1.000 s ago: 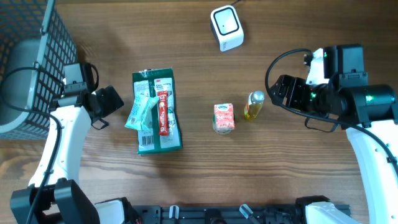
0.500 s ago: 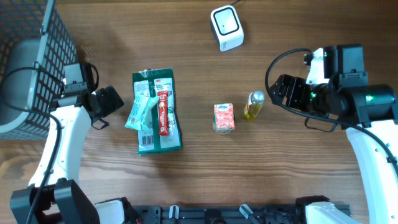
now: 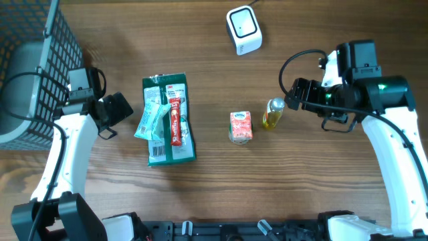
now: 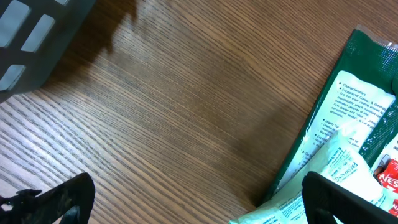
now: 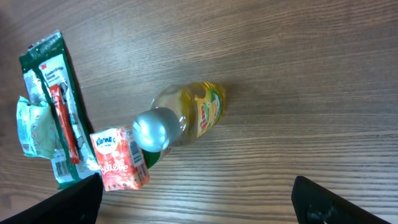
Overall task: Scan the item barcode
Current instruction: 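Move the right gripper over the yellow oil bottle, then lower the right gripper and grasp the oil bottle by its neck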
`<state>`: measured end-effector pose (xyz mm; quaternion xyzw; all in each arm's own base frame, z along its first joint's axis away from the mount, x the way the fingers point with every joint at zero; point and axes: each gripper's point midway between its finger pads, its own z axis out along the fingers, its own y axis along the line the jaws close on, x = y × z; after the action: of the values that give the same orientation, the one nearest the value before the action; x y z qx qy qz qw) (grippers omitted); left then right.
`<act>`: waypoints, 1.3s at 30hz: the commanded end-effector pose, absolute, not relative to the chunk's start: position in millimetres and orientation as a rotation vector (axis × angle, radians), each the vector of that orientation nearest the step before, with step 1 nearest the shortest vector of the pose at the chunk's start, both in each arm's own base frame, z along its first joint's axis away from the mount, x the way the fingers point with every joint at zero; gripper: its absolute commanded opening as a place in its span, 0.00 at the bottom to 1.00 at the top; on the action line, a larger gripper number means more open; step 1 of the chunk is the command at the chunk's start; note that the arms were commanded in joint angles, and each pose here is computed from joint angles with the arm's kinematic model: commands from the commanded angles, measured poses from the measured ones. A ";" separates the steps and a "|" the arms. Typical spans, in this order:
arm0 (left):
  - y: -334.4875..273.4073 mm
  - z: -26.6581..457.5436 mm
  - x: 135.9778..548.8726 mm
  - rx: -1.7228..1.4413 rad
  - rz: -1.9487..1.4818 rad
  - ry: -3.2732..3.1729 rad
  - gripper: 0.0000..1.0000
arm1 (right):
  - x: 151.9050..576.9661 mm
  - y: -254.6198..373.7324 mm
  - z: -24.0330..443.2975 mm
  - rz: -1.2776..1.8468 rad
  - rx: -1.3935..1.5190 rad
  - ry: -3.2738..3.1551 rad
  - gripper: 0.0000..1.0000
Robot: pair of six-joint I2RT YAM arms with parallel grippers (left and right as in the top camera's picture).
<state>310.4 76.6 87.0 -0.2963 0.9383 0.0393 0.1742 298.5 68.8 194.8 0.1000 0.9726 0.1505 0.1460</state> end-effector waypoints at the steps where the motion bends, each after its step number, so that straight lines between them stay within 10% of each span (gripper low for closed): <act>1: 78.1 97.3 315.5 -0.836 0.099 2.627 1.00 | 298.5 68.5 190.7 0.414 0.273 2.811 0.98; 39: 78.1 97.3 315.5 -0.836 0.099 2.627 1.00 | 319.9 118.0 117.2 0.089 0.273 2.932 0.85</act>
<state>310.4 76.6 87.0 -0.2963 0.9383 0.0393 0.1742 319.8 120.6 123.6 0.0827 0.9903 0.0442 0.1023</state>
